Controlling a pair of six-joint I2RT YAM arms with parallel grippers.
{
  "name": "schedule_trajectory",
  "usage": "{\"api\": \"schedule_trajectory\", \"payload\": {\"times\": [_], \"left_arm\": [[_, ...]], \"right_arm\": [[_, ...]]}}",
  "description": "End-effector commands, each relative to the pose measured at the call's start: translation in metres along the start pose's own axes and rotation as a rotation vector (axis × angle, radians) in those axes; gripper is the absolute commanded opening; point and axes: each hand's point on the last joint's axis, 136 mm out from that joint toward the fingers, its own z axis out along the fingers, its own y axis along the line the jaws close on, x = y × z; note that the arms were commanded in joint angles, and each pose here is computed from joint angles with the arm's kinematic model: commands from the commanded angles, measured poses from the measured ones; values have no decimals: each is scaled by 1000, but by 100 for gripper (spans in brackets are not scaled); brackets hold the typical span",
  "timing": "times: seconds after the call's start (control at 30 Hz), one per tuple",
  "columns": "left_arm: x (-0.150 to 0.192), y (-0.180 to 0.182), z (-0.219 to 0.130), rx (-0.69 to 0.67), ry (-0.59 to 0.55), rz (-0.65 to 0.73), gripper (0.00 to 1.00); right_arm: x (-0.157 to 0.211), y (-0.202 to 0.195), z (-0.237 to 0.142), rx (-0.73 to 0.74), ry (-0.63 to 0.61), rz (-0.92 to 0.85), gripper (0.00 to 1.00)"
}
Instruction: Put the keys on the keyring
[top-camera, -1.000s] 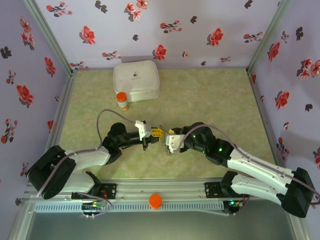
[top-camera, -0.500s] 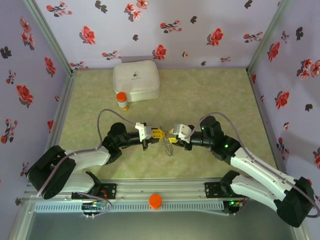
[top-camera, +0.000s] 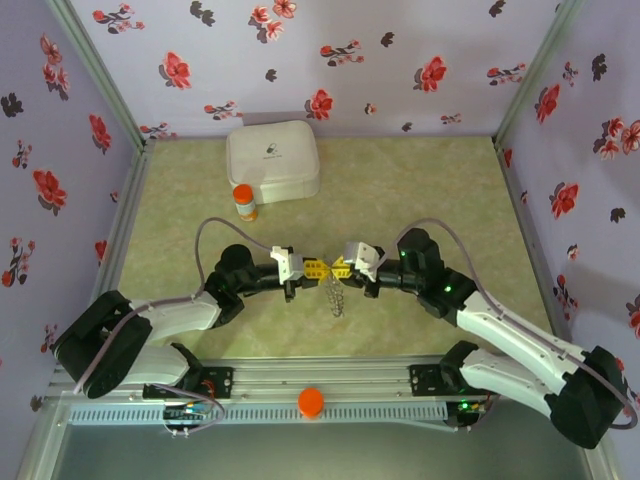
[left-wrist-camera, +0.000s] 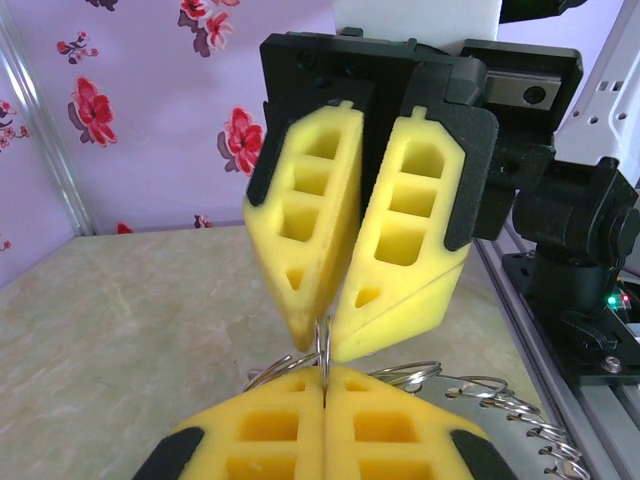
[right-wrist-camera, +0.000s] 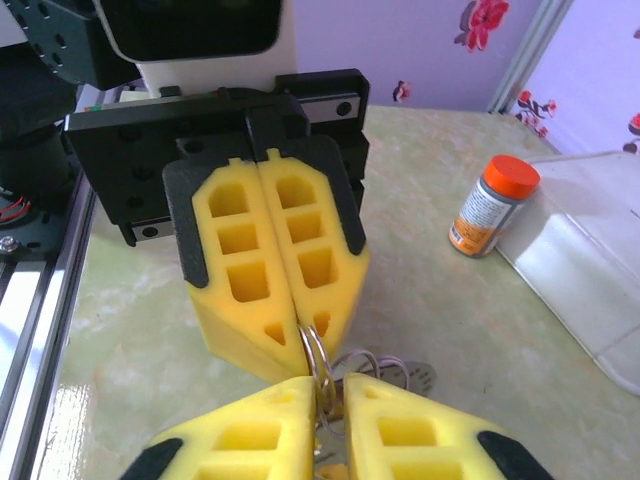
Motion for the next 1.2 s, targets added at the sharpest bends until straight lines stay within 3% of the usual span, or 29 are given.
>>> {"api": "schedule_trajectory", "payload": {"times": [0.0, 0.47, 0.6, 0.93, 1.07, 1.17], "left_arm": [[-18, 2, 5, 17, -53, 59, 0], [-9, 10, 2, -45, -26, 68, 0], [-1, 19, 1, -100, 11, 65, 7], [23, 24, 7, -84, 209, 96, 0], [23, 23, 7, -86, 216, 117, 0], [12, 17, 7, -72, 135, 125, 0]], "right_arm": [[-17, -3, 0, -11, -49, -4, 13], [-13, 3, 8, -79, -9, -19, 0], [-6, 4, 8, -65, 66, -78, 0], [21, 14, 10, -100, 354, -251, 0], [3, 7, 8, -61, 280, -229, 0], [-15, -7, -2, 4, 119, -113, 18]]}}
